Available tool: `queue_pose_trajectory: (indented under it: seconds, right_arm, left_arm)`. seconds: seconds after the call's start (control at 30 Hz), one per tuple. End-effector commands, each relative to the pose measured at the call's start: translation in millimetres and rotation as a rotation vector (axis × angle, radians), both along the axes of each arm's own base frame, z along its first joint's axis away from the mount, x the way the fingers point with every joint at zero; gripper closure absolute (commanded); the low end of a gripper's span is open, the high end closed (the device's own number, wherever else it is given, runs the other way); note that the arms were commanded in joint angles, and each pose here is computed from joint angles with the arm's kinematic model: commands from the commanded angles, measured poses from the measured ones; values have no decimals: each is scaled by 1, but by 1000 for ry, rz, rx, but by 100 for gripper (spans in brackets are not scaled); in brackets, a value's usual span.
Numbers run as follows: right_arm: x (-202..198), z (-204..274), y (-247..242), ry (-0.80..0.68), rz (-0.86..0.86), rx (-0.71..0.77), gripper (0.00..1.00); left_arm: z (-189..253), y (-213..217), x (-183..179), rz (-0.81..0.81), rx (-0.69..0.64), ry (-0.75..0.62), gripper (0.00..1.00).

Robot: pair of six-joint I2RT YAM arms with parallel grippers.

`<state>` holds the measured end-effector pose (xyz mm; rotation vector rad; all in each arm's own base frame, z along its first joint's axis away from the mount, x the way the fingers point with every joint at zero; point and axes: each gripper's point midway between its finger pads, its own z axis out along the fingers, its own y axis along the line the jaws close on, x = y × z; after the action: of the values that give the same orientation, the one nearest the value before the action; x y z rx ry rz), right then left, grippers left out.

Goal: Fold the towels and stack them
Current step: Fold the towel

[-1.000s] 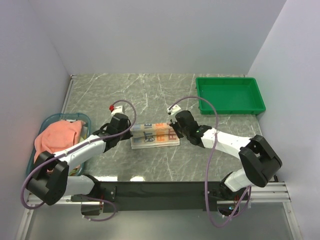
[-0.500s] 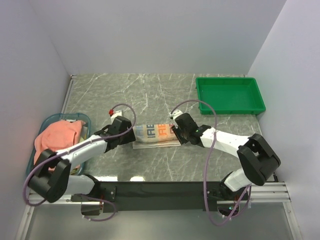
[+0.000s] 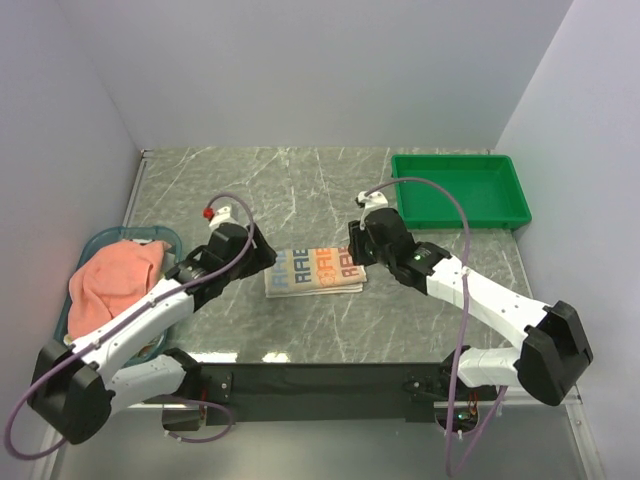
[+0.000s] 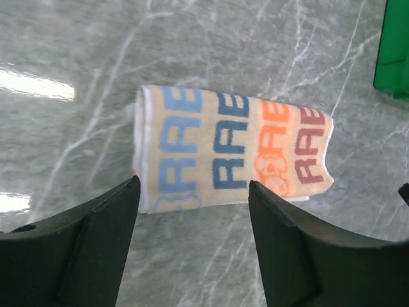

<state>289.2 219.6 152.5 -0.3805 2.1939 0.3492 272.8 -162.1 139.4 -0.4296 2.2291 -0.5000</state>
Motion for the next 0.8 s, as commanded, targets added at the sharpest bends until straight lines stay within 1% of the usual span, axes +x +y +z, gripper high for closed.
queue_pose_trajectory:
  seconds: [0.0,0.03,0.07,0.1,0.13,0.17,0.2,0.23,0.27,0.3,0.4,0.43,0.47,0.57,0.67,0.77]
  right_arm:
    - [10,5,13,21,-134,170,60]
    - [10,3,16,28,-148,200,64]
    - [12,6,23,31,-158,270,65]
    - [10,-3,22,50,-176,286,66]
    - [10,-8,23,61,-191,305,67]
    - [13,-9,25,68,-223,355,67]
    - [8,-24,21,102,-244,348,67]
    - [8,-29,23,112,-254,366,67]
    - [9,-30,26,118,-262,406,66]
    - [3,-43,24,148,-262,401,65]
    - [-3,-55,21,165,-274,412,61]
    - [-3,-53,19,156,-277,417,60]
    - [-4,-54,16,150,-283,416,55]
    - [-5,-51,3,119,-318,400,52]
    - [-1,-49,-11,102,-378,404,52]
    - [1,-59,-23,136,-429,408,52]
  left_arm:
    - [7,-27,4,-41,-62,22,27]
    - [10,-36,6,-60,-76,8,31]
    - [8,-40,7,-73,-77,8,32]
    - [0,-45,9,-80,-71,29,34]
    - [-3,-49,11,-84,-66,35,38]
    - [-8,-51,12,-81,-64,47,39]
    - [-21,-53,12,-82,-45,79,41]
    - [-31,-53,11,-80,-33,102,44]
    - [-38,-52,10,-67,-31,121,45]
    - [-53,-48,7,-54,-10,152,45]
    - [-69,-35,-2,-3,15,187,44]
    - [-70,-34,-5,3,13,186,43]
    - [-69,-31,-6,20,9,181,39]
    - [-62,-22,-12,50,8,158,34]
    - [-67,-17,-17,51,25,170,34]
    - [-75,-22,-17,33,32,189,37]
